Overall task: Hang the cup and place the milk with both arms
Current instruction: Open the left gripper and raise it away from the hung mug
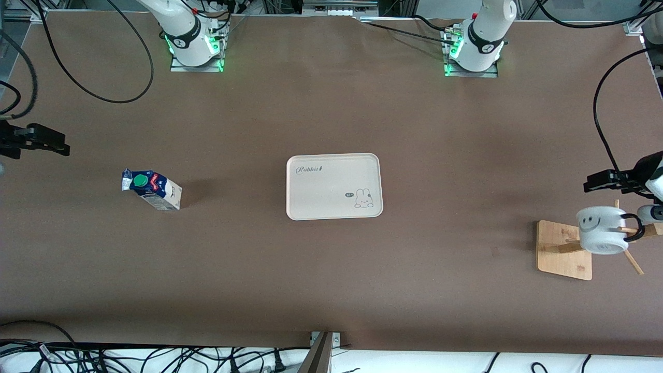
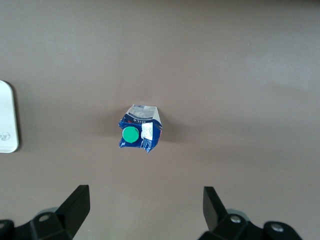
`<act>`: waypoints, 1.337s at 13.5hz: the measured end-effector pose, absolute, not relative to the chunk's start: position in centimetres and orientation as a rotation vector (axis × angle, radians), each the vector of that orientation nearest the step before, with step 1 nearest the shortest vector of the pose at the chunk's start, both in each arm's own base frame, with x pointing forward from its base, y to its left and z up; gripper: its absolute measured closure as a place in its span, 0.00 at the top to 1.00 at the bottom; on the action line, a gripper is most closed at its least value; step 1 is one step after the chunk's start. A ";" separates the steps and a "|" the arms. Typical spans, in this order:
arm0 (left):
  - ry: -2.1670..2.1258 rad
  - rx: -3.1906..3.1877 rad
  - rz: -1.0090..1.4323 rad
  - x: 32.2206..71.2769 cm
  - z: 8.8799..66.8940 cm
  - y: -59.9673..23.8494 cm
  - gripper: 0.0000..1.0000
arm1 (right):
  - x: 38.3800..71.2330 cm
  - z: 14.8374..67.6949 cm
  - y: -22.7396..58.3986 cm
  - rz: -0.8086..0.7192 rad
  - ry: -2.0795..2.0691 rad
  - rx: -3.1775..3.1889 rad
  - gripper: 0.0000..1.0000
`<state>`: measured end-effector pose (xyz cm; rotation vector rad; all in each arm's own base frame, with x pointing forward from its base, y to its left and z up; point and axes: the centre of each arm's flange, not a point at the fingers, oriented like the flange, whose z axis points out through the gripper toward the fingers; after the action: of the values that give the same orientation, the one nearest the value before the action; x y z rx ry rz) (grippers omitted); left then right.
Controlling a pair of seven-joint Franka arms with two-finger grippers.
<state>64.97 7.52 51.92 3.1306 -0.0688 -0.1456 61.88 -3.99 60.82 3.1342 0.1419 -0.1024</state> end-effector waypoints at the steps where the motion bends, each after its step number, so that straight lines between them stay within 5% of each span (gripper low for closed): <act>1: -0.097 3.127 -0.148 64.6 52.7 6.4 1.00 | 61.4 60.9 -4.4 -0.089 0.142 3.152 1.00; 8: -0.202 3.121 -0.148 63.1 55.6 2.1 1.00 | 60.7 61.9 0.6 -0.045 0.299 3.005 1.00; 18: -0.097 3.197 0.067 55.1 58.7 -1.6 1.00 | 59.3 61.7 -1.9 -0.077 0.227 3.032 1.00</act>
<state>55.15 -1.58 58.67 3.1967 -0.0973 0.0669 59.34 -1.87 61.73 3.0316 0.2273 -0.0774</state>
